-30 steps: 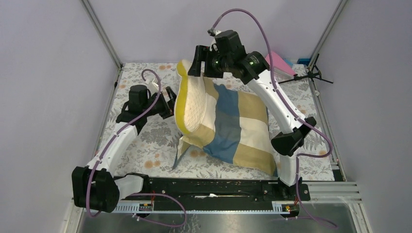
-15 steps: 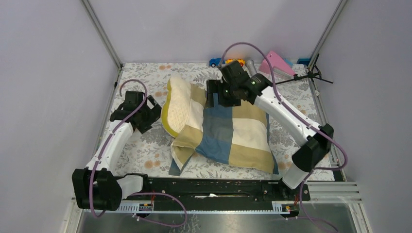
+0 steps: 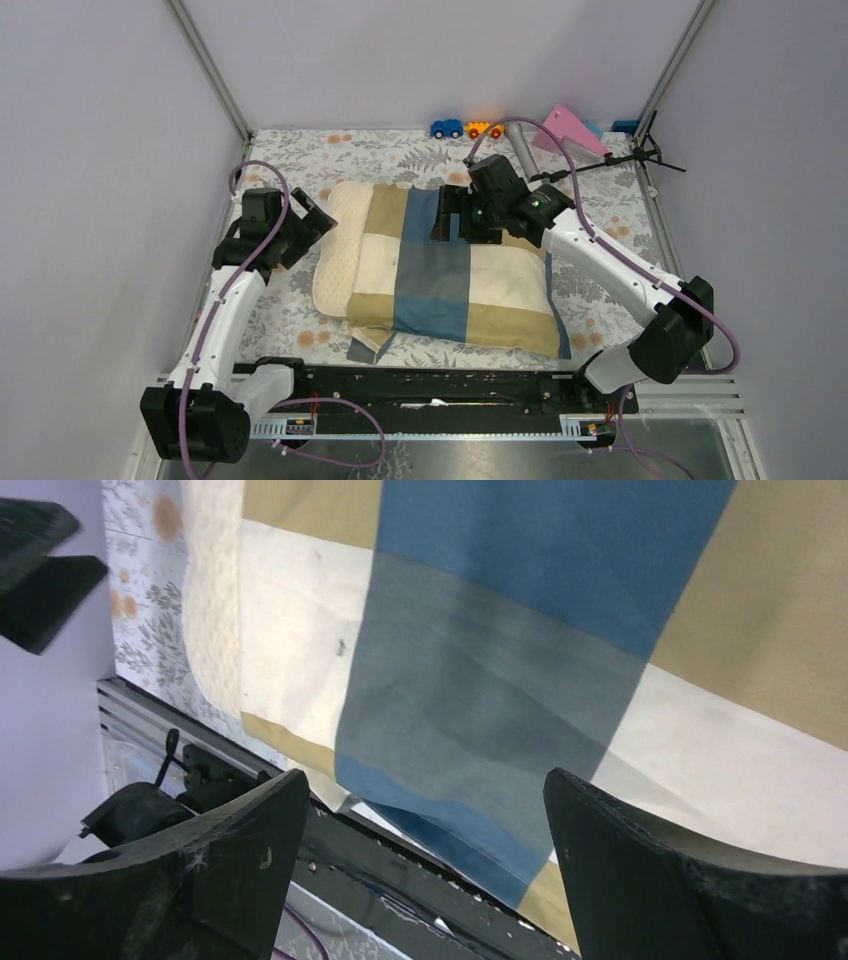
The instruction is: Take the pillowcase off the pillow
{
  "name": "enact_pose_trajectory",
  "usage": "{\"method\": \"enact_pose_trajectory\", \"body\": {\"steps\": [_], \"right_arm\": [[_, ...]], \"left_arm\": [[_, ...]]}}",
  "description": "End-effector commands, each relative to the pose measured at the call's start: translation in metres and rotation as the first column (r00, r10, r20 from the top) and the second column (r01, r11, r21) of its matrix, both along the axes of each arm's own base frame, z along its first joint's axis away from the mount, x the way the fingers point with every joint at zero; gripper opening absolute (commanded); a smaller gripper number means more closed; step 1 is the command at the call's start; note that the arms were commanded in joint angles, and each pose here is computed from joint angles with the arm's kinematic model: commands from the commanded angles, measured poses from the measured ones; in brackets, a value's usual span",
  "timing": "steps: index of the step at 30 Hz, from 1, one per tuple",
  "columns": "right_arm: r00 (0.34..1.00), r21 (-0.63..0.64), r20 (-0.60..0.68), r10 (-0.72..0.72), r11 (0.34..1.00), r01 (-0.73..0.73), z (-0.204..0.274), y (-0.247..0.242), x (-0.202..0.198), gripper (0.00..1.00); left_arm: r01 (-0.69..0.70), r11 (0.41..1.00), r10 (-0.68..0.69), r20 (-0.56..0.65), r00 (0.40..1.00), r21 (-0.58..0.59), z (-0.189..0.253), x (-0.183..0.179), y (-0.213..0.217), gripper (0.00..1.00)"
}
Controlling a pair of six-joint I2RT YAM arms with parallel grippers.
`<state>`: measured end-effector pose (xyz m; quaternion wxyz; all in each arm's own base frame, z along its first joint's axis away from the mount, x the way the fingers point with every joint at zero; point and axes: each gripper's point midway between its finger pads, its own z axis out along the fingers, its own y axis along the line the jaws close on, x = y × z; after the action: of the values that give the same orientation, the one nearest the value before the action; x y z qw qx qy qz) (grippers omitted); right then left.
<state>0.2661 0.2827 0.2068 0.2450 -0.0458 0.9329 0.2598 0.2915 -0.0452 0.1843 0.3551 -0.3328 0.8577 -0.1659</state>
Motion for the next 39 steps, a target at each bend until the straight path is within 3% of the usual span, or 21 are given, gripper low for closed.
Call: {"method": "enact_pose_trajectory", "body": {"steps": [1,7,15,20,24,28,29,30,32,34,36,39], "right_arm": [[0.998,0.093,0.059,0.014,0.995,-0.019,0.020,0.021,0.001,0.93],[0.990,0.119,0.143,0.016,0.992,-0.033,0.025,0.058,-0.002,0.92],[0.978,-0.132,0.191,-0.088,0.985,0.115,0.004,0.064,0.029,0.93],[0.987,-0.211,0.151,-0.059,0.973,0.091,-0.031,0.060,0.025,0.95],[0.998,-0.318,0.050,-0.027,0.947,0.041,-0.085,0.048,0.010,0.96],[0.999,-0.448,-0.037,-0.034,0.894,0.014,-0.127,0.022,-0.007,0.92],[0.998,-0.469,-0.046,-0.038,0.883,0.012,-0.134,0.016,-0.009,0.89],[0.998,-0.487,-0.052,-0.040,0.874,0.010,-0.139,0.012,-0.011,0.80],[0.998,-0.516,-0.052,-0.039,0.856,0.007,-0.144,0.004,-0.013,0.47],[0.998,-0.550,-0.029,-0.052,0.835,0.028,-0.143,-0.006,-0.011,0.18],[0.996,-0.580,0.020,-0.083,0.811,0.079,-0.133,-0.018,-0.006,0.01],[0.990,-0.597,0.093,-0.109,0.789,0.143,-0.113,-0.036,0.002,0.00]], "left_arm": [[0.139,0.988,-0.135,0.069,0.988,-0.070,0.003,0.002,-0.025,0.99],[0.136,0.989,-0.136,-0.002,0.991,-0.052,-0.026,-0.009,-0.021,0.99],[0.144,0.987,-0.148,-0.050,0.988,-0.065,-0.058,-0.021,-0.021,0.99],[0.221,0.960,-0.244,-0.130,0.961,-0.172,-0.091,-0.030,-0.040,0.98],[0.294,0.919,-0.335,-0.126,0.934,-0.264,-0.105,-0.036,-0.058,0.83],[0.337,0.889,-0.380,-0.088,0.921,-0.311,-0.108,-0.039,-0.068,0.47],[0.350,0.879,-0.393,-0.079,0.916,-0.325,-0.108,-0.040,-0.071,0.37],[0.358,0.872,-0.403,-0.074,0.912,-0.335,-0.109,-0.042,-0.073,0.27],[0.363,0.867,-0.411,-0.077,0.908,-0.342,-0.111,-0.042,-0.074,0.01],[0.355,0.877,-0.402,-0.091,0.911,-0.323,-0.111,-0.041,-0.071,0.00],[0.339,0.899,-0.380,-0.107,0.919,-0.278,-0.109,-0.036,-0.063,0.00],[0.304,0.935,-0.330,-0.136,0.934,-0.181,-0.104,-0.027,-0.046,0.00]]}}
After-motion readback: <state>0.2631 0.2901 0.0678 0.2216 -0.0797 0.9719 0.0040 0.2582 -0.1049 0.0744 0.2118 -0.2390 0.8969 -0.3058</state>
